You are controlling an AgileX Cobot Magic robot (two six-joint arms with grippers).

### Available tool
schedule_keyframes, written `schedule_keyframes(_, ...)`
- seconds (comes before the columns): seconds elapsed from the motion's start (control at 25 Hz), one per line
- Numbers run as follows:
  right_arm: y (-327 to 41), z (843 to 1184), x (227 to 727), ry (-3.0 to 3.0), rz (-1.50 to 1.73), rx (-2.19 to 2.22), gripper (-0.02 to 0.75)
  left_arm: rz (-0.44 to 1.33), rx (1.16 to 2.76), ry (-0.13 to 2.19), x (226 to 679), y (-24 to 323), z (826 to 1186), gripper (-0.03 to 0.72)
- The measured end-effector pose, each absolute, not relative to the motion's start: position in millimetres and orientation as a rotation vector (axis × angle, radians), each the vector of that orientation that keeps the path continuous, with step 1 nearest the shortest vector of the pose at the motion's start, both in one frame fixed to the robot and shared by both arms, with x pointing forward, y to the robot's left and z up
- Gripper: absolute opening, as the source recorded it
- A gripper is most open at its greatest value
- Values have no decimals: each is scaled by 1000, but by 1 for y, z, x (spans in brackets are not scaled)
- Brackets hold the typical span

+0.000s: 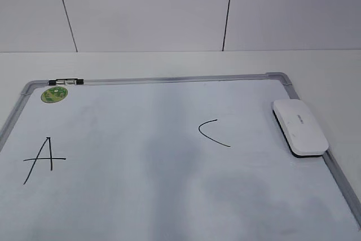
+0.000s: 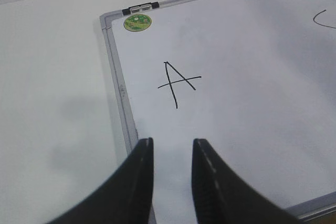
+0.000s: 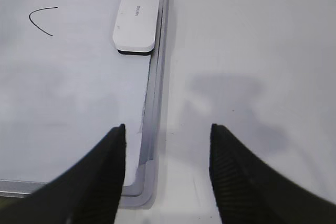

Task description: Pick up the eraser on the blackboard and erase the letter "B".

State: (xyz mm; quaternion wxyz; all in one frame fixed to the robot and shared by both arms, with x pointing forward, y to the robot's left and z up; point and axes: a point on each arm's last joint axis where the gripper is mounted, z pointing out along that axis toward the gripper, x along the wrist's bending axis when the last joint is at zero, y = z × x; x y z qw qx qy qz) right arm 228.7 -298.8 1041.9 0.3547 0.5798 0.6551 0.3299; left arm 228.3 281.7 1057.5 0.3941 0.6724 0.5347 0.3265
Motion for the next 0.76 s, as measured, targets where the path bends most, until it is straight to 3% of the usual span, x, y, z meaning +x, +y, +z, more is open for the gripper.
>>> schedule_keyframes(0.28,-299,1042,229,1693,853,1499,389,860,1614,1495,230,290,1056,199)
schedule_keyframes(0.76,-299,1042,229,1693,853,1499,396,855,1599,1505,230,291,1056,199)
